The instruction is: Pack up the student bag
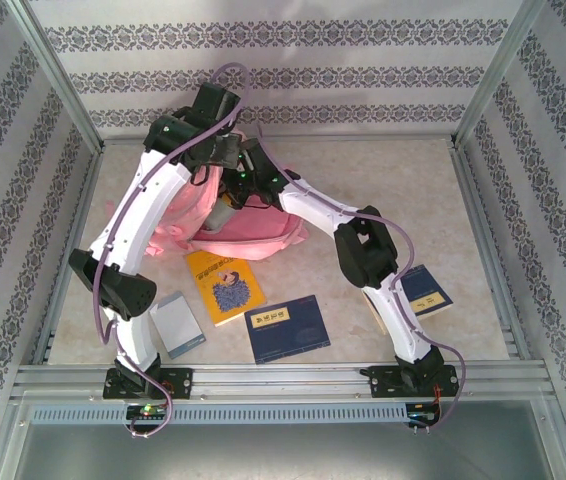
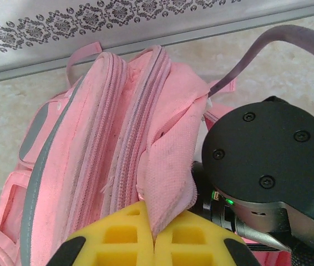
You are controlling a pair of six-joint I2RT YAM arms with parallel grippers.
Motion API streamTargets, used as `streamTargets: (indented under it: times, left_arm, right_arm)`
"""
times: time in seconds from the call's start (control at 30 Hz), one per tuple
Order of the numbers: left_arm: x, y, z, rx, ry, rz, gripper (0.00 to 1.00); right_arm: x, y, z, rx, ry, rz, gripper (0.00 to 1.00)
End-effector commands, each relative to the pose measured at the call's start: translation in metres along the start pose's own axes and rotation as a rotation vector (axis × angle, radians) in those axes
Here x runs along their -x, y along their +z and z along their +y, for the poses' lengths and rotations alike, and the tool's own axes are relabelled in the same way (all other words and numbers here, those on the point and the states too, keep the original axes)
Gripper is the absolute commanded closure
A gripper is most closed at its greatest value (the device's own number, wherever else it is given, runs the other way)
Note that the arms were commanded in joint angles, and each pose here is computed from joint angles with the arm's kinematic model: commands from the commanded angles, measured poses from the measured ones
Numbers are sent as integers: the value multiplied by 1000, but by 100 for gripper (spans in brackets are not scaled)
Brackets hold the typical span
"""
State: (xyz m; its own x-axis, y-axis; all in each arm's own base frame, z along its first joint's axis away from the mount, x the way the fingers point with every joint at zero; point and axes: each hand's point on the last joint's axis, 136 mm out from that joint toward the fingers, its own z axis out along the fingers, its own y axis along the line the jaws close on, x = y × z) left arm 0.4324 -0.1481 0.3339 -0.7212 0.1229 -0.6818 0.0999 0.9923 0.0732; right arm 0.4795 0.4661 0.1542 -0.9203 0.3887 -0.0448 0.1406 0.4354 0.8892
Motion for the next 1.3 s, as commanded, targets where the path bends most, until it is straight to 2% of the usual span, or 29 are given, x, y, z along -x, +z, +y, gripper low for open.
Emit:
streamTargets:
  times: [0.0, 0.13, 0.23, 0.4, 0.5, 0.6, 0.73, 0.9, 1.03, 1.13, 1.27]
  left_arm:
    - [38, -39, 14, -35, -101, -175, 100]
    - [39, -30, 17, -40, -133, -164, 100]
    - [42, -20, 17, -42, -149, -157, 100]
    - [42, 7, 12, -50, -172, -121, 100]
    - [43, 25, -3, -107, -198, -98, 100]
    - [41, 43, -20, -172, -234, -70, 100]
    - [32, 67, -43, -244, -239, -8, 99]
    - [16, 69, -52, -263, -272, 61, 65]
    - [1, 44, -24, -167, -309, 50, 51]
    - [-21, 21, 4, -97, -371, 42, 41]
    - [-78, -5, 35, -18, -446, 96, 28]
  right_arm:
    - [8, -20, 25, 55, -93, -10, 12]
    - [4, -51, 46, 64, -242, 7, 12]
    - [4, -85, 44, 30, -304, -7, 12]
    - [0, -145, -1, -104, -324, -47, 13]
    - [-14, -178, -28, -216, -407, -46, 14]
    - [-45, -202, -53, -313, -525, 12, 18]
    - [-90, -224, -85, -367, -593, 113, 29]
    - [-155, -229, -99, -372, -750, 312, 45]
    - [-205, -214, -105, -315, -789, 494, 53]
    - [-234, -194, -120, -352, -835, 608, 61]
    - [-268, -171, -135, -387, -905, 731, 68]
